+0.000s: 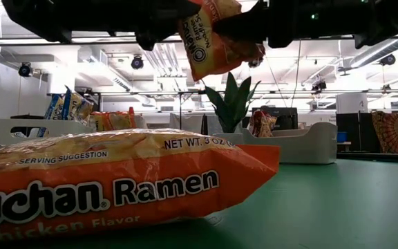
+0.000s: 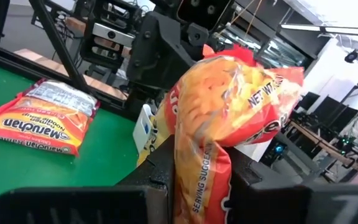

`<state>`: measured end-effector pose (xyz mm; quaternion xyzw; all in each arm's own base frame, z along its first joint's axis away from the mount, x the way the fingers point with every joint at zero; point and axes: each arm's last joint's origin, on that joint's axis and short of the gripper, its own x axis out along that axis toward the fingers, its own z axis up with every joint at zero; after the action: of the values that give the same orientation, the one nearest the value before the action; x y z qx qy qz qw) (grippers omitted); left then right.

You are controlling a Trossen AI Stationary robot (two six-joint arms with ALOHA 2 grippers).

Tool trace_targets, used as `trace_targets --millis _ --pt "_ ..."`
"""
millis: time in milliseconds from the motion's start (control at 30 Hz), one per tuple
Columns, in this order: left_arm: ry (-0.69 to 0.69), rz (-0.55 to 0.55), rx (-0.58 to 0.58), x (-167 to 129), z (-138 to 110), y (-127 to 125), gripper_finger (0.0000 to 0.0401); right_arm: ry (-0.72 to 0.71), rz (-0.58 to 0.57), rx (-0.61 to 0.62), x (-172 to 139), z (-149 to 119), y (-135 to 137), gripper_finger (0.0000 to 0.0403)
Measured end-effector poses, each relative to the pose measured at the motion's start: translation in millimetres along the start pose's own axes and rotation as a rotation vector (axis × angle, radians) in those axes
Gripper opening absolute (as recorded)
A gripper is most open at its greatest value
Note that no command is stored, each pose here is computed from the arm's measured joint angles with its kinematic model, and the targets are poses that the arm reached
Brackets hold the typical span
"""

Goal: Sort Maruchan noodles
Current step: Put the orange noodle pack into the green bin

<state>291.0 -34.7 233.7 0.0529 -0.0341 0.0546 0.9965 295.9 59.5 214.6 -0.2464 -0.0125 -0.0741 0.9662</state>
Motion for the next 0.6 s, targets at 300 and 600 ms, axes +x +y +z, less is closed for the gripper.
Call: trace_targets --millis 300,600 --pt "-0.001 0.007 0.006 -0.3 1.1 0.7 0.0023 0.009 -0.014 0.083 -0.3 0.2 -0.8 0.0078" --pt "0.011 0.035 0.057 -2.3 3.8 3.7 0.0017 -0.008 -0.063 0.170 -3.6 9.1 -8.6 0.0172"
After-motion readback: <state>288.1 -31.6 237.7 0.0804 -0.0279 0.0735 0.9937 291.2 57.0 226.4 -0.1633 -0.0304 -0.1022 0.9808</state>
